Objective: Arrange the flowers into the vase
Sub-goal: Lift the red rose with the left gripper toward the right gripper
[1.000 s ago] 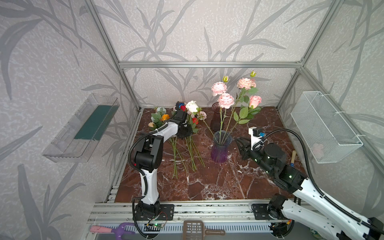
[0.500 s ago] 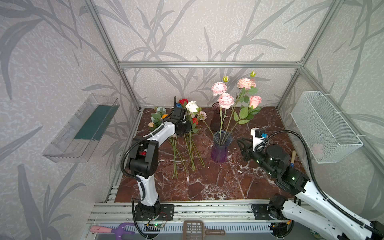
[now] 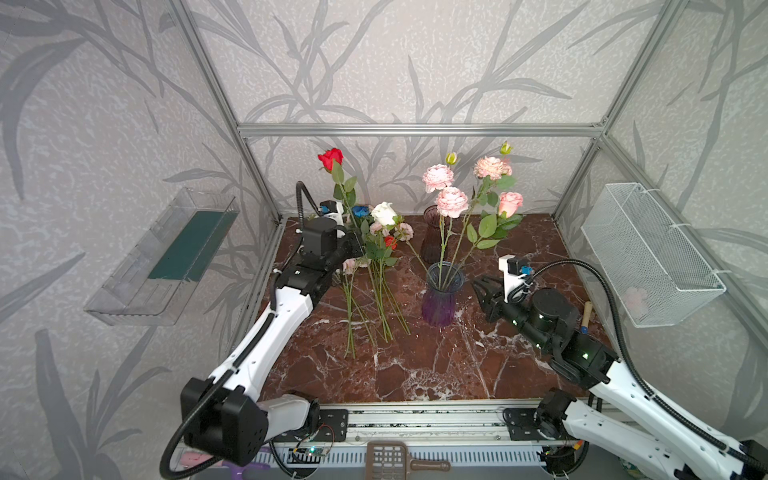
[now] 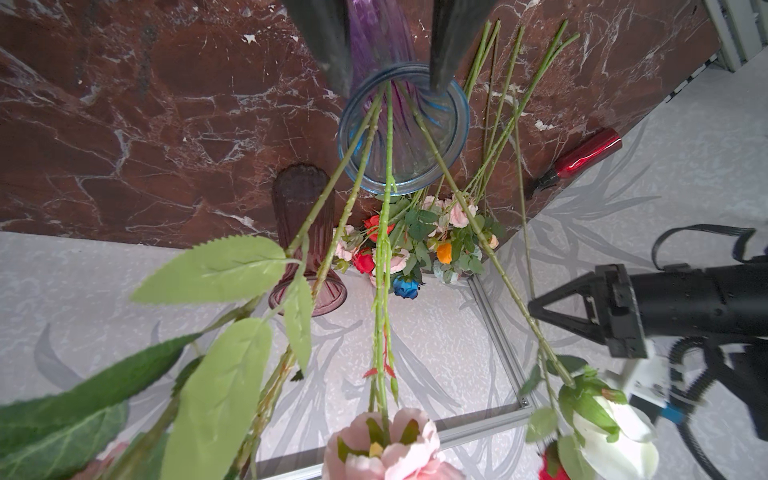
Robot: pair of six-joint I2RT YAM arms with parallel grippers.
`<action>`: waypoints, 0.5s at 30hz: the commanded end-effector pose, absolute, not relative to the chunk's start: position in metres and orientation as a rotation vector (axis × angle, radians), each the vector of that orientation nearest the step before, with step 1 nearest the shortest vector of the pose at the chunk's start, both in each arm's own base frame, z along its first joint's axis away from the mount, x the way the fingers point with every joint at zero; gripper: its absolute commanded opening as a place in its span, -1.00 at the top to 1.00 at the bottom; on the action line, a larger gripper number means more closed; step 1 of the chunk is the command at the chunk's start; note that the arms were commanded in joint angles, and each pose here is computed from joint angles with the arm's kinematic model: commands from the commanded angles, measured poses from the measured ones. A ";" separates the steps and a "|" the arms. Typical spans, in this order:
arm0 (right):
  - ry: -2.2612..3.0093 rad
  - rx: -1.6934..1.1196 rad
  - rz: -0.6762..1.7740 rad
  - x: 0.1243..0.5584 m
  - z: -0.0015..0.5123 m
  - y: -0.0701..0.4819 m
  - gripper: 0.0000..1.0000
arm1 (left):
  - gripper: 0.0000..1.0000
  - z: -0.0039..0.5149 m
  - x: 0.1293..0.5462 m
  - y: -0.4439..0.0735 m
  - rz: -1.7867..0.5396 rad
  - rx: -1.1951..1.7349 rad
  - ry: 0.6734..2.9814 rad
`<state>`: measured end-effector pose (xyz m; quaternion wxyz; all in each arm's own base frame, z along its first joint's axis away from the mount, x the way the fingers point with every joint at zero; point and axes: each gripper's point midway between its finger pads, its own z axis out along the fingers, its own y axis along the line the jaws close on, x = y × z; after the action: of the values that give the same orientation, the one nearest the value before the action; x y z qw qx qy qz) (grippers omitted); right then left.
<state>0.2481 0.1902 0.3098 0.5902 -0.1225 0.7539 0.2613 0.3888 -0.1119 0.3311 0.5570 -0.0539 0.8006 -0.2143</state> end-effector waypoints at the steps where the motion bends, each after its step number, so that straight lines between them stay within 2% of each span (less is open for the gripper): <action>1: 1.658 -0.310 0.696 0.242 0.349 0.199 0.29 | 1.00 0.379 0.368 -0.094 -0.433 -0.098 1.725; 4: 1.636 -0.338 0.740 0.240 0.360 0.207 0.27 | 1.00 0.411 0.344 -0.104 -0.503 0.002 1.650; 8: 1.602 -0.375 0.827 0.235 0.375 0.221 0.24 | 1.00 0.446 0.304 -0.143 -0.718 0.257 1.547; 15: 1.557 -0.450 0.889 0.229 0.398 0.252 0.19 | 1.00 0.477 0.250 -0.171 -0.925 0.482 1.391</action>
<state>0.2386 0.2388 0.3645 0.5845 -0.1767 0.7084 0.3540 0.2799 -0.1519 0.4580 0.6507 0.1381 0.6560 -0.3567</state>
